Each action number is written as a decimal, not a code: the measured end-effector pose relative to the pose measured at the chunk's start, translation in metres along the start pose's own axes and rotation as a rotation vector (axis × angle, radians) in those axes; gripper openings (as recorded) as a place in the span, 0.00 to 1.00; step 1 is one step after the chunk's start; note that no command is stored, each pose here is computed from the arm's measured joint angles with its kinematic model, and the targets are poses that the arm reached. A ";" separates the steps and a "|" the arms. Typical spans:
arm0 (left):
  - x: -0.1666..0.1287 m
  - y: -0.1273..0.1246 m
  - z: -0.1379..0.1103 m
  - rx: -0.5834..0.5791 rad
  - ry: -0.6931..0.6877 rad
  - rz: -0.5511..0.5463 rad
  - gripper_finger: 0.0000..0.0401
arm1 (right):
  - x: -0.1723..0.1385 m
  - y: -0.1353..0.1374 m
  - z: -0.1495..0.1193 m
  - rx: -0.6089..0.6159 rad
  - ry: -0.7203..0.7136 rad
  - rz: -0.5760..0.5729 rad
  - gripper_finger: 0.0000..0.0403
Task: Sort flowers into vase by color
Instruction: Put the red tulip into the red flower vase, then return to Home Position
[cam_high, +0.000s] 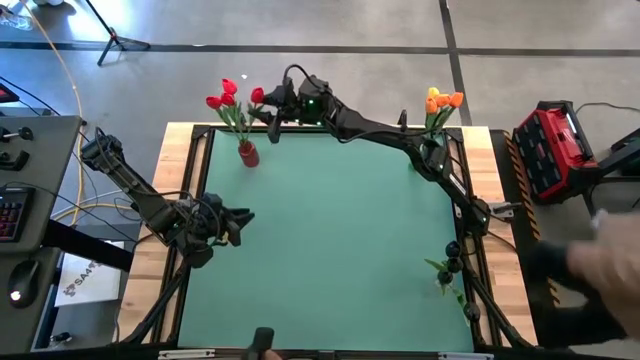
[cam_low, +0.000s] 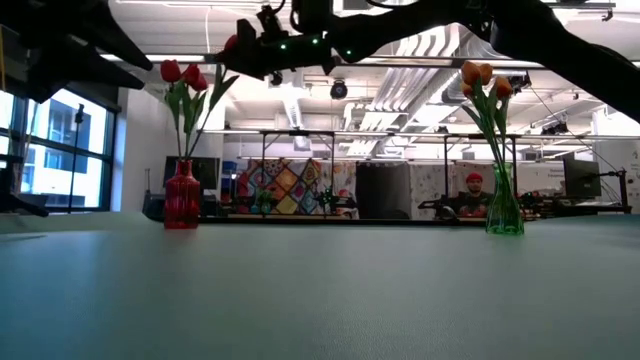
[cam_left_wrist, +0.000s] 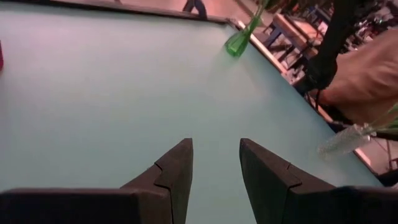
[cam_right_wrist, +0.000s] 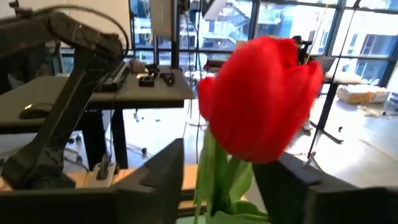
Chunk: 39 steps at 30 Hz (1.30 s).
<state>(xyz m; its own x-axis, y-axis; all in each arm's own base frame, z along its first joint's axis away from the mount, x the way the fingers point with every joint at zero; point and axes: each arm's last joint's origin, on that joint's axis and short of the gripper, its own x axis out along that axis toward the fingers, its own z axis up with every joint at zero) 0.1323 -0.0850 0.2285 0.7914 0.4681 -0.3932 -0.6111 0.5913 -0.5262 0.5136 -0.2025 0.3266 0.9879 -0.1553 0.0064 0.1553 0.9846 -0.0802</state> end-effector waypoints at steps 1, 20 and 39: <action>0.000 0.000 0.000 0.001 -0.013 0.001 0.30 | 0.000 0.000 0.003 -0.002 -0.009 -0.001 0.47; 0.006 -0.007 0.009 0.010 -0.172 0.009 0.30 | -0.011 -0.011 0.021 0.127 0.024 0.039 0.54; 0.021 -0.024 0.040 0.145 -0.190 0.039 0.24 | -0.119 -0.021 0.138 0.140 0.149 -0.070 0.39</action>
<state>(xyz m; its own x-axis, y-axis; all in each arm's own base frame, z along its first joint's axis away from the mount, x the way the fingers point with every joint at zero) 0.1634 -0.0627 0.2634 0.7589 0.5994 -0.2544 -0.6473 0.6521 -0.3946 0.3942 -0.1934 0.4653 0.9646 -0.2231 -0.1408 0.2326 0.9710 0.0546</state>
